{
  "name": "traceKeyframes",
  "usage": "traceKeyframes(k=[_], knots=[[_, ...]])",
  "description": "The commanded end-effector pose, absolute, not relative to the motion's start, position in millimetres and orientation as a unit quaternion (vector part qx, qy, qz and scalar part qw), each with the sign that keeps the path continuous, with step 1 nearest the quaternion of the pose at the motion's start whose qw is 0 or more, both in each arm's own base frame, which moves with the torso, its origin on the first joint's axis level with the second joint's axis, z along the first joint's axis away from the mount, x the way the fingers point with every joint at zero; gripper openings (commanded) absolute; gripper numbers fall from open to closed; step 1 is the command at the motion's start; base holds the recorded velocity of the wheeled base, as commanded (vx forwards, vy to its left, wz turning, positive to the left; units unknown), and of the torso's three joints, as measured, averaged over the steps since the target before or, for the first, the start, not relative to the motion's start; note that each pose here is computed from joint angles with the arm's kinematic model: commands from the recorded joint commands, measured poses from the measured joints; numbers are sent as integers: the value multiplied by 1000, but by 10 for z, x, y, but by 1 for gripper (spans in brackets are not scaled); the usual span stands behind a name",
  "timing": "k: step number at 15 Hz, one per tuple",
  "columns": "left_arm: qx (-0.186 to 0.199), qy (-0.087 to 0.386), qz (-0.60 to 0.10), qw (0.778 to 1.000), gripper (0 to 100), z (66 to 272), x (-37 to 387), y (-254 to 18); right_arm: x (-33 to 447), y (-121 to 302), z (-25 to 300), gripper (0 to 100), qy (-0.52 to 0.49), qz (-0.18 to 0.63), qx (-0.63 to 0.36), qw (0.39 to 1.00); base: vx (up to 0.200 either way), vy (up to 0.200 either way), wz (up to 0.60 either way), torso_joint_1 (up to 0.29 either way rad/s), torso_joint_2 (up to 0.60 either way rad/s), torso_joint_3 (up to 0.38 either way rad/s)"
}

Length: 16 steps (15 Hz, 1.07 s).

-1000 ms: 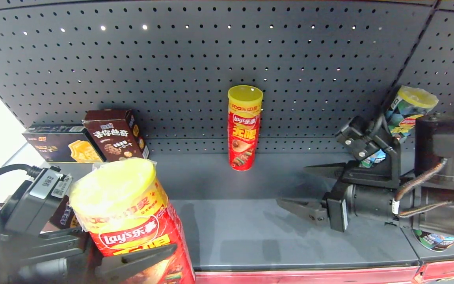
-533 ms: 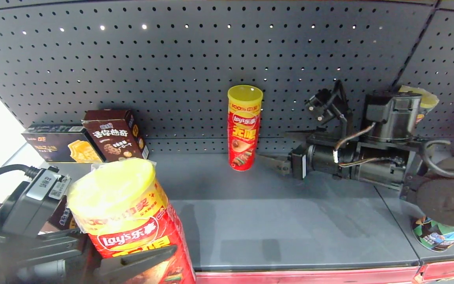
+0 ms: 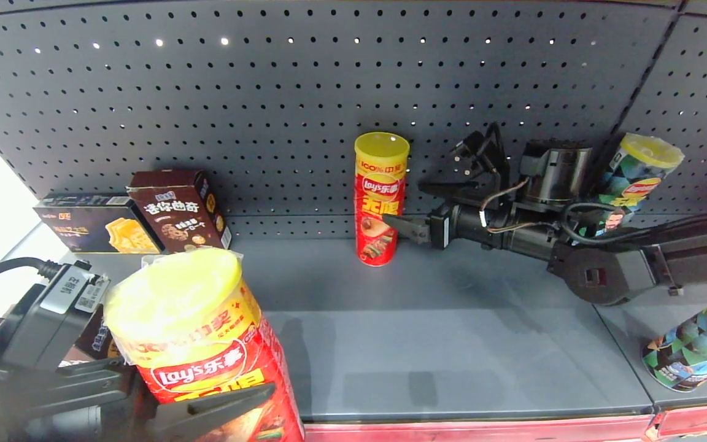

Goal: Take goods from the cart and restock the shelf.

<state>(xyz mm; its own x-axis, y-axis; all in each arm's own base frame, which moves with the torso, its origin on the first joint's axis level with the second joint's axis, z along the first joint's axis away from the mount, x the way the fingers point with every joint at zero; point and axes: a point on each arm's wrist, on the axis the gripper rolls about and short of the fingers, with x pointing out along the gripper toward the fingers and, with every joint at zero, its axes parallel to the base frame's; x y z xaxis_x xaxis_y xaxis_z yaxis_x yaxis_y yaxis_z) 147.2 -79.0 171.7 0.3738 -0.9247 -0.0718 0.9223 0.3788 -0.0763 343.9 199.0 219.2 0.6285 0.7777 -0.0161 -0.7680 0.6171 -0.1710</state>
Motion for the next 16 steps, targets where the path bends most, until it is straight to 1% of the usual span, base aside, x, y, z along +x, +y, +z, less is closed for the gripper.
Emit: traceKeyframes(k=[1, 4, 9, 13, 16], knots=[[-12, 54, -557, 829, 0, 1706, 1472, -788, 3559, 2044, 2047, 100, -17, 435, -82, 897, 0, 0, 0, 0, 0, 0], [-12, 54, -555, 830, 0, 1706, 1474, -783, 3592, 2135, 1952, 100, -19, 453, -81, 888, 0, 0, 0, 0, 0, 0], [-12, 54, -555, 830, 0, 1704, 1471, -779, 3452, 2254, 1904, 100, -11, 476, -83, 875, 0, 0, 0, 0, 0, 0], [-13, 55, -555, 830, 0, 1700, 1469, -778, 3303, 2240, 1905, 100, -6, 484, -92, 870, 0, 0, 0, 0, 0, 0], [-13, 55, -555, 830, 0, 1698, 1465, -777, 3392, 2157, 1876, 100, -5, 469, -96, 878, 0, 0, 0, 0, 0, 0]])
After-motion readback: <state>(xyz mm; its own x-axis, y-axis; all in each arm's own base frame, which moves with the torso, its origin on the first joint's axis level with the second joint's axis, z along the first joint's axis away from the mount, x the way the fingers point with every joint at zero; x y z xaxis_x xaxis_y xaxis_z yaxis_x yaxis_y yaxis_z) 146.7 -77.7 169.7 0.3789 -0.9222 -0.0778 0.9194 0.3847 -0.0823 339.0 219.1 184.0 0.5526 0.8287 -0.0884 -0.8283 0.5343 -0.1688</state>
